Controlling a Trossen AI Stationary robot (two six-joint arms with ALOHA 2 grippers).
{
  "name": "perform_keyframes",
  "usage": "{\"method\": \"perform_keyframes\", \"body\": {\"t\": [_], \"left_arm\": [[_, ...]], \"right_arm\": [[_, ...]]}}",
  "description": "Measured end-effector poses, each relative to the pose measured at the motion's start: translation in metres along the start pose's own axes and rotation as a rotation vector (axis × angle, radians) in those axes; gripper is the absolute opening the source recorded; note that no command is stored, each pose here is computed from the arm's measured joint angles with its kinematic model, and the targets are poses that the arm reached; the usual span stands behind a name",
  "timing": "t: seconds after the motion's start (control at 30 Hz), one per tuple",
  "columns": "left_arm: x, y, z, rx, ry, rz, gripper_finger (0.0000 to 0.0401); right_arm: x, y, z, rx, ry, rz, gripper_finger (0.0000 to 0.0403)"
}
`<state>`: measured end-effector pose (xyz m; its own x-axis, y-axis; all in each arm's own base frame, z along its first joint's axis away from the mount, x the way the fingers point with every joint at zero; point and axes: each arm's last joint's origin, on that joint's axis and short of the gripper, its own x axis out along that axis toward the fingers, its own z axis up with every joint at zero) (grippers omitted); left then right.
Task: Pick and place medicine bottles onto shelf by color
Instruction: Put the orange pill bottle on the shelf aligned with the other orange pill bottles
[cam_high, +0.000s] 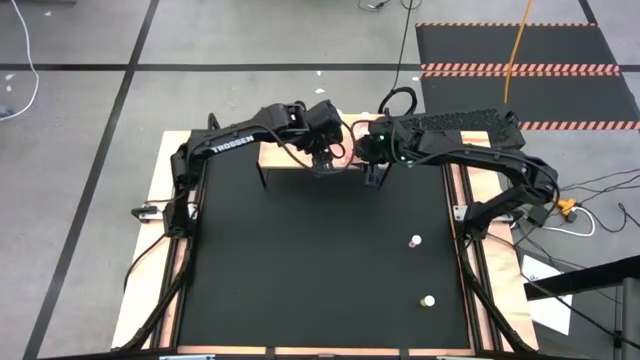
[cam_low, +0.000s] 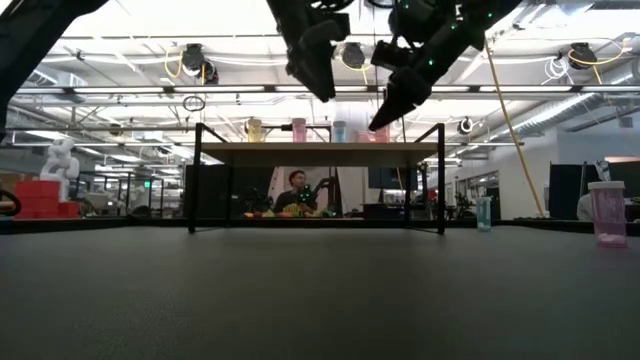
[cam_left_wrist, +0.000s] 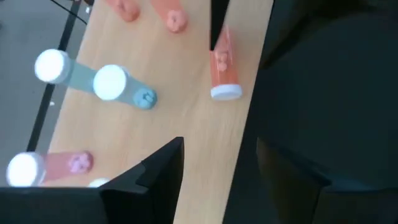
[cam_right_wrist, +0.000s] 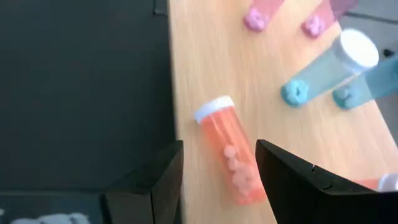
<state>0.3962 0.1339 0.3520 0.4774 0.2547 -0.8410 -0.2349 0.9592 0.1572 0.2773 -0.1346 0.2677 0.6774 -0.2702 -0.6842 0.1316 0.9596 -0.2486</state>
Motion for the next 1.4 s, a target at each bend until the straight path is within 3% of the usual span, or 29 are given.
{"method": "perform_keyframes", "body": {"t": [0.4,0.83,1.07,1.3,1.4], "left_arm": [[-0.024,0.005,0.006,-0.014,-0.123,0.035,0.0182],[-0.027,0.007,0.008,-0.013,-0.146,0.043,0.0182],[-0.032,0.008,0.006,-0.018,-0.147,0.043,0.0182],[-0.067,0.018,0.004,-0.081,-0.244,0.066,0.0182],[-0.084,0.025,0.005,-0.14,-0.339,0.048,0.0182]], "right_arm": [[0.007,-0.011,-0.011,0.042,0.036,0.031,0.019],[0.007,-0.01,-0.011,0.084,0.045,0.035,0.009],[0.004,-0.011,-0.01,0.157,0.039,0.028,0.0099],[-0.03,-0.013,0.0,0.253,-0.095,0.043,0.0093],[-0.053,-0.014,0.01,0.29,-0.229,0.07,0.0089]]}}
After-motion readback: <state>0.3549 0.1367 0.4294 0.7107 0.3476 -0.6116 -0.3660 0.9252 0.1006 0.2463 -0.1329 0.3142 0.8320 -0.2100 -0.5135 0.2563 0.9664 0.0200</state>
